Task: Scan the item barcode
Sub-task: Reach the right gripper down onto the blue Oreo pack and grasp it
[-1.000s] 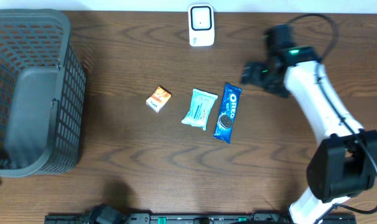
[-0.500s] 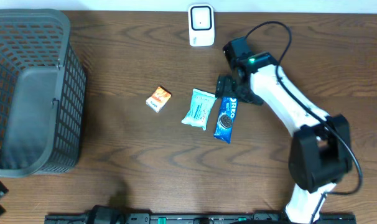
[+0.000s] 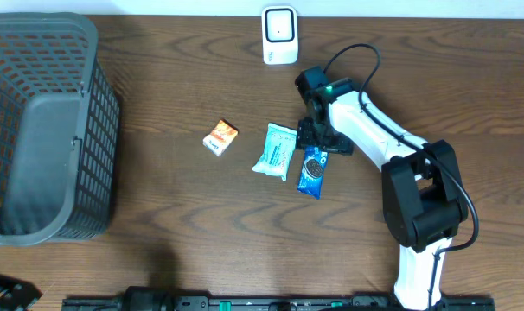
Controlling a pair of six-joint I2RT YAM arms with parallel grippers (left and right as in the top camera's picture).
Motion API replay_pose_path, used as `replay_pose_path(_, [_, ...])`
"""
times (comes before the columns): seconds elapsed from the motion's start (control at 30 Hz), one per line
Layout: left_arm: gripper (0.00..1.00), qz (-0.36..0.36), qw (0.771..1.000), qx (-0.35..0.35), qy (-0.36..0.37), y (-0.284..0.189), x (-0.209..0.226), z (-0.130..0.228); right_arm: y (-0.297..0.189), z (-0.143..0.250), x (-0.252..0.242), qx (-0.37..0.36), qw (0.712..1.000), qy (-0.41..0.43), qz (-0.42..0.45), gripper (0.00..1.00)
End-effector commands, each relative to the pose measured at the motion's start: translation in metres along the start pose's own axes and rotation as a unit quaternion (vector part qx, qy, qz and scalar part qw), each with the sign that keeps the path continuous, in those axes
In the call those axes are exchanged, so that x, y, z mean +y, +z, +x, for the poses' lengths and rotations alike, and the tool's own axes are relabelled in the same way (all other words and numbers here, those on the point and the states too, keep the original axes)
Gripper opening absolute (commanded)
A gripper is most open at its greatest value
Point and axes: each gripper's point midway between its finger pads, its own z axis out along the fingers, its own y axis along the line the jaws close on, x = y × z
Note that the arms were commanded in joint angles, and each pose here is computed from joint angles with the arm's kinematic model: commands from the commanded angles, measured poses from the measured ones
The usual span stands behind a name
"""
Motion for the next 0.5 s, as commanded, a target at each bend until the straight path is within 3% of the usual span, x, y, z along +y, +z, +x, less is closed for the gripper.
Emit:
replay_pose_path(0.0, [0.98, 0.009, 1.000, -0.008, -0.011, -0.004, -0.001, 0.002, -0.016, -0.010, -0.001, -0.039, 0.999, -0.006, 0.035, 0.82])
replay_pose_path(0.47, [0.98, 0.023, 1.000, -0.006, -0.004, -0.008, -0.009, 0.023, -0.016, -0.006, 0.012, -0.065, 0.995, -0.008, 0.074, 0.73])
